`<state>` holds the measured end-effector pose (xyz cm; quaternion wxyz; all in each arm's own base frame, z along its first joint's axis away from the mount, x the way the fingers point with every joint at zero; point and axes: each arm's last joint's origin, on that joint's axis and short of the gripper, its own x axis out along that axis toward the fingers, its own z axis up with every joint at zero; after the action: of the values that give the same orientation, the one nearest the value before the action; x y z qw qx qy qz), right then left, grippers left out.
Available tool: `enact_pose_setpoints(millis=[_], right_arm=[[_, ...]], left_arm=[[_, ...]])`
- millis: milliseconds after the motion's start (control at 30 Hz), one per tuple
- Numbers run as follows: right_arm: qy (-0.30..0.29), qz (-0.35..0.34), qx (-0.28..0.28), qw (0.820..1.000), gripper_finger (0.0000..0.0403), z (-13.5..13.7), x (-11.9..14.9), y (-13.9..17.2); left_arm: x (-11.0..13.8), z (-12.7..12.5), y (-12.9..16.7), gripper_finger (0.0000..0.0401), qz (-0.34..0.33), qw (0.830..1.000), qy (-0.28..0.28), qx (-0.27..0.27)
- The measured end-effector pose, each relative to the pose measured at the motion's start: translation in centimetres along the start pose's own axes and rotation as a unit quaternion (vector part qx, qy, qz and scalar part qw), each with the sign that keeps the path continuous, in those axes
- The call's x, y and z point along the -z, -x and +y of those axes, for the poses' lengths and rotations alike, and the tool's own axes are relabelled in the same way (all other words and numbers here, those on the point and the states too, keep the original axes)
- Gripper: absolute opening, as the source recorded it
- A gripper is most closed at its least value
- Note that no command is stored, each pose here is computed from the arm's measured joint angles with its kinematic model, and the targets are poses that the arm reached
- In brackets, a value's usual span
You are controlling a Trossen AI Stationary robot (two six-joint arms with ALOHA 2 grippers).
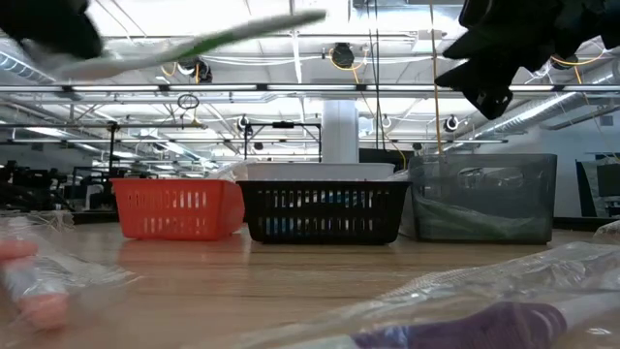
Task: Pick & Place Toothbrushes
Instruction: Put the green toothbrush into the black bin
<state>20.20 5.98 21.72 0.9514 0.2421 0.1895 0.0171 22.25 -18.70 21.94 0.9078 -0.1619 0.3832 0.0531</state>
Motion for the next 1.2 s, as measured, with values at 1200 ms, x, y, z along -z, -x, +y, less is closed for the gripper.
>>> enact_pose_setpoints(millis=[1200], right_arm=[[0.164,-0.313,-0.096,0.93,0.0139,1.9,-2.2,-4.6]], left_arm=[[-10.8,3.4,-3.0,0.0,-0.308,0.948,-0.055,-0.054]])
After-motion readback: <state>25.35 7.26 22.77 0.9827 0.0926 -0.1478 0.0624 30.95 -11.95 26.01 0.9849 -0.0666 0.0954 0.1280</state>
